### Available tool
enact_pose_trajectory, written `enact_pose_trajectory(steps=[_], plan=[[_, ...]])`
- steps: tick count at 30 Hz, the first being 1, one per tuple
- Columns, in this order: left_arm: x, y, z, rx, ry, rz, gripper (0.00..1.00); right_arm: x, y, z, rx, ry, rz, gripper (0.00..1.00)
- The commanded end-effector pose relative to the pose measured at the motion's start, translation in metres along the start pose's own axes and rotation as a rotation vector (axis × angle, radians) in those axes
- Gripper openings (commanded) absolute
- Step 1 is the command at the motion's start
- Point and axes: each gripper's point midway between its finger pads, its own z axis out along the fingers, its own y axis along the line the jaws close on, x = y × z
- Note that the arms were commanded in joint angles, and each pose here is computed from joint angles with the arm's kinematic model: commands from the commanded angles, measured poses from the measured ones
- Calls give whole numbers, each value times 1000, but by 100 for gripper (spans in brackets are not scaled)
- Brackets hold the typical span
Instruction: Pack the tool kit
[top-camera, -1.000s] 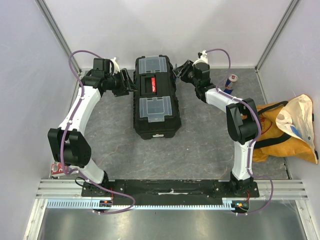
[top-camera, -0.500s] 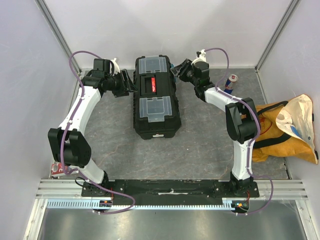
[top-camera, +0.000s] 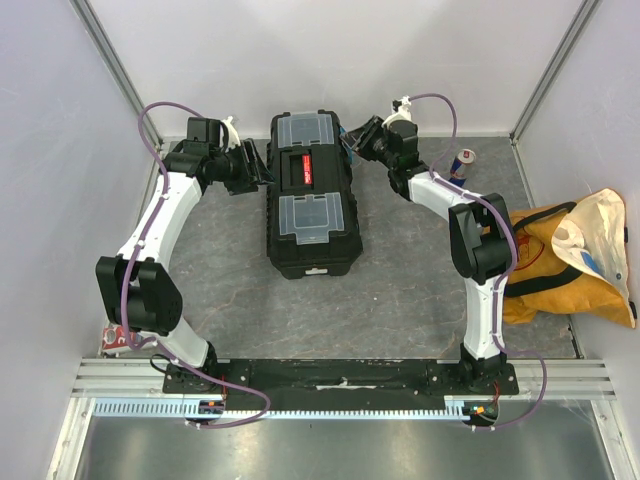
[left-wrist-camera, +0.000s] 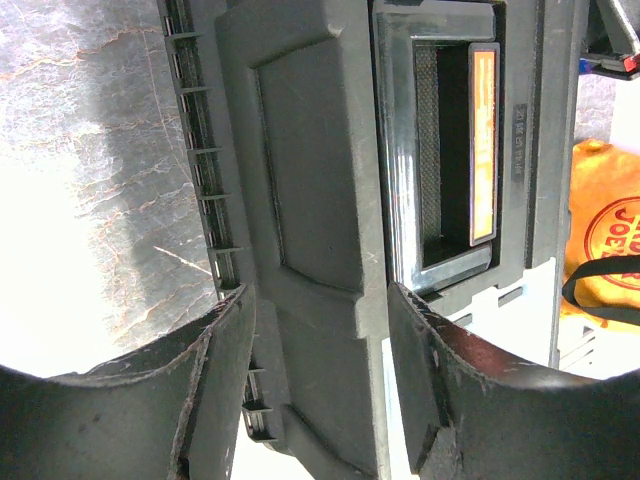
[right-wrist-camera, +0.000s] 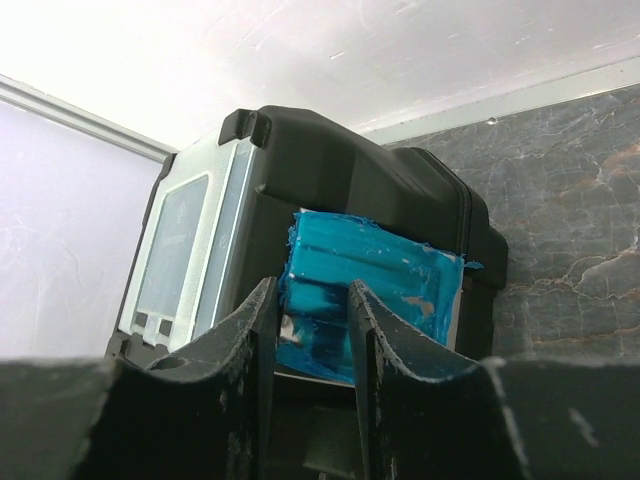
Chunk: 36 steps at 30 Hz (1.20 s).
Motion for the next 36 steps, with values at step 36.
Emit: enact_pose_trajectory(steps=[36], plan=[[-14,2,-9,-17,-40,57,61,70,-33,-13,128,324,-134,42]])
